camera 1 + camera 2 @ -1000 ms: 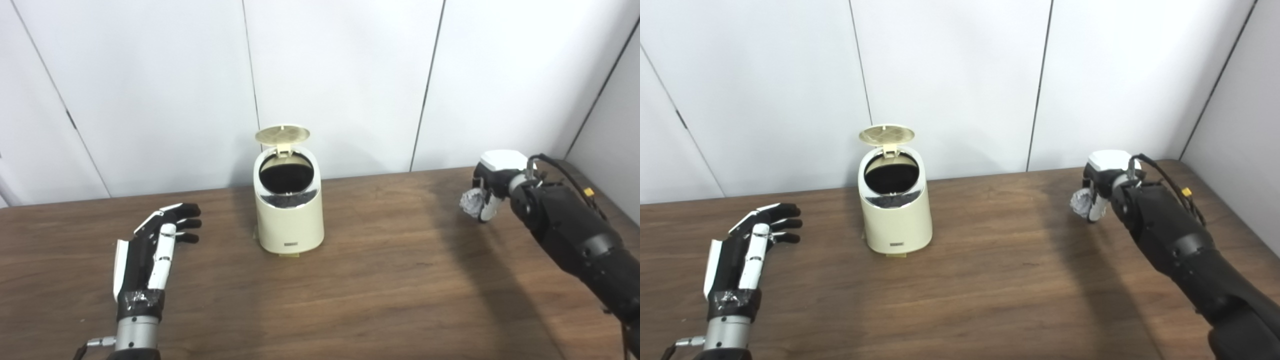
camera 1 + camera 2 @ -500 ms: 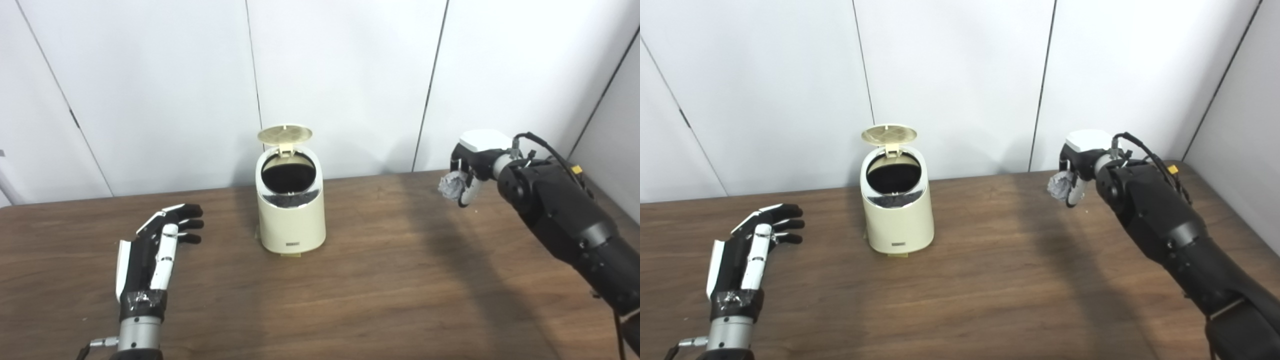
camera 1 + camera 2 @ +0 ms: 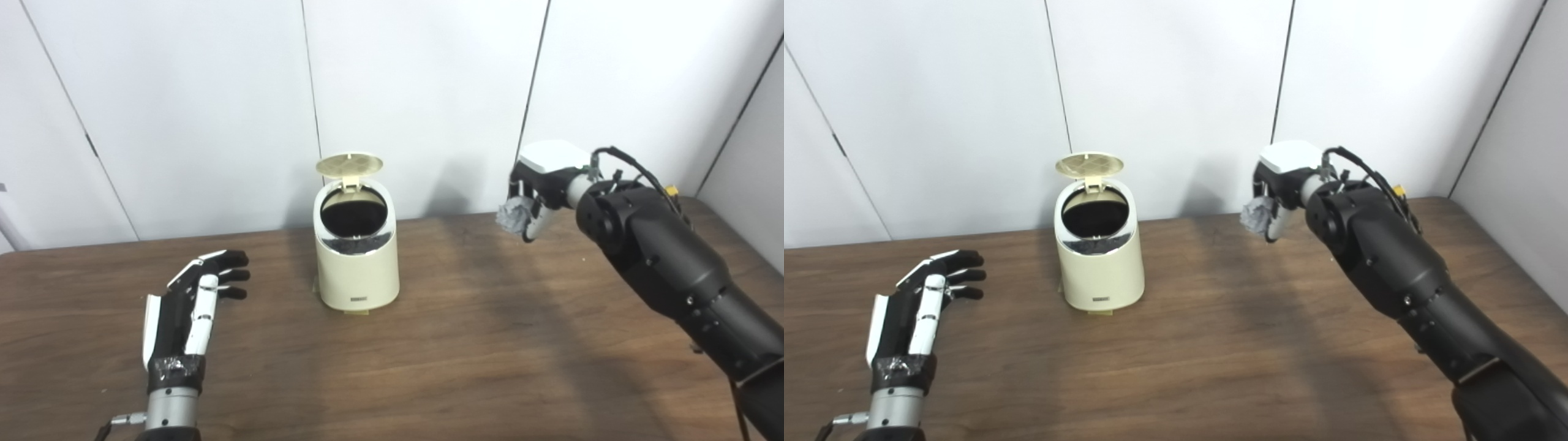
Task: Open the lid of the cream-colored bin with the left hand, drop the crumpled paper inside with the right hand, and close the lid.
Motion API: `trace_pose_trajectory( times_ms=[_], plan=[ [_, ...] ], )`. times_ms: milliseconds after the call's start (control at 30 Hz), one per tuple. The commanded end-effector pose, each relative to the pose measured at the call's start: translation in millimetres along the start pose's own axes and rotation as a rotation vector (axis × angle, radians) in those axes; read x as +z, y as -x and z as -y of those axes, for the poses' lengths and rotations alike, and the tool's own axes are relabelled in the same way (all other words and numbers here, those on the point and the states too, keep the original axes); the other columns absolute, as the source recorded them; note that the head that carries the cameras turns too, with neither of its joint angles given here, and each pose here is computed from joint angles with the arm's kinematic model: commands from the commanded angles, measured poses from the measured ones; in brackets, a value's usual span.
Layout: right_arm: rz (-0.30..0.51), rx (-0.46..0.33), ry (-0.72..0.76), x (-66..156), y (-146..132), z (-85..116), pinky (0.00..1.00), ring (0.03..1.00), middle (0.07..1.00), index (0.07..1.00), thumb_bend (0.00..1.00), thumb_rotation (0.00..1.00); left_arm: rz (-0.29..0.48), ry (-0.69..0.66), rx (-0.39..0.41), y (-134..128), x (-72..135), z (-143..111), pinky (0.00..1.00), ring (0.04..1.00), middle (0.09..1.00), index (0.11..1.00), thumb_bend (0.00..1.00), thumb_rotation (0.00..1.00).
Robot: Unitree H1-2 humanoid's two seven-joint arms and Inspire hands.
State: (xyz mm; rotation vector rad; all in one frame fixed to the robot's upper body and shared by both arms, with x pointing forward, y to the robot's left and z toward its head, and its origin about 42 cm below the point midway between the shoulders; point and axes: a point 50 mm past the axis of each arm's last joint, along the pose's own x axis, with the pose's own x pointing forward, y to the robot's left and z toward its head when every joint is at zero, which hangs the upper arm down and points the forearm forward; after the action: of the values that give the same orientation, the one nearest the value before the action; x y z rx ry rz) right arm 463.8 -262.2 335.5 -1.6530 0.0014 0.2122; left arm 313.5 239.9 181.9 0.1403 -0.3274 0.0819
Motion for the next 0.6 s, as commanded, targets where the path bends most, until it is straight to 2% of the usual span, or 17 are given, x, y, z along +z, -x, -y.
trace_pose_trajectory(
  times_ms=[0, 100, 200, 233, 300, 367, 400, 567],
  plan=[
    [0.025, -0.097, 0.004, 7.5, 7.4, 44.4, 0.3, 0.385, 0.42, 0.497, 0.53, 0.0, 0.098, 0.002, 0.001, -12.1, 15.3, 2.5, 0.56, 0.657, 0.689, 0.682, 0.28, 0.83],
    [0.059, -0.092, 0.039, 25.7, 12.5, 57.7, 0.39, 0.476, 0.49, 0.48, 0.53, 0.0, 0.098, 0.001, 0.0, -11.5, 15.7, 4.9, 0.56, 0.656, 0.688, 0.68, 0.28, 0.85],
    [0.094, -0.111, 0.034, 37.2, 16.5, 66.5, 0.38, 0.463, 0.499, 0.476, 0.53, 0.0, 0.097, 0.01, 0.002, -11.9, 15.8, 7.5, 0.56, 0.656, 0.686, 0.678, 0.28, 0.83],
    [0.106, -0.123, 0.027, 41.1, 18.5, 69.2, 0.33, 0.414, 0.471, 0.482, 0.53, 0.0, 0.097, 0.012, 0.003, -12.1, 15.8, 8.3, 0.56, 0.653, 0.685, 0.678, 0.28, 0.82],
    [0.138, -0.141, -0.005, 47.3, 23.1, 75.2, 0.32, 0.418, 0.505, 0.483, 0.52, 0.0, 0.098, 0.017, 0.005, -13.2, 15.6, 10.4, 0.55, 0.651, 0.684, 0.679, 0.27, 0.82],
    [0.158, -0.136, -0.008, 55.0, 26.7, 83.9, 0.41, 0.443, 0.517, 0.474, 0.52, 0.0, 0.097, 0.02, 0.005, -14.1, 15.2, 12.1, 0.55, 0.652, 0.684, 0.679, 0.27, 0.82],
    [0.161, -0.132, -0.002, 58.8, 27.7, 88.0, 0.41, 0.465, 0.527, 0.461, 0.52, 0.0, 0.095, 0.021, 0.005, -14.4, 15.0, 13.1, 0.55, 0.655, 0.685, 0.68, 0.28, 0.82],
    [0.199, -0.124, 0.015, 81.4, 32.0, 104.5, 0.3, 0.409, 0.461, 0.506, 0.52, 0.0, 0.094, 0.044, 0.009, -15.8, 15.6, 18.9, 0.57, 0.665, 0.69, 0.681, 0.31, 0.8]
  ],
)
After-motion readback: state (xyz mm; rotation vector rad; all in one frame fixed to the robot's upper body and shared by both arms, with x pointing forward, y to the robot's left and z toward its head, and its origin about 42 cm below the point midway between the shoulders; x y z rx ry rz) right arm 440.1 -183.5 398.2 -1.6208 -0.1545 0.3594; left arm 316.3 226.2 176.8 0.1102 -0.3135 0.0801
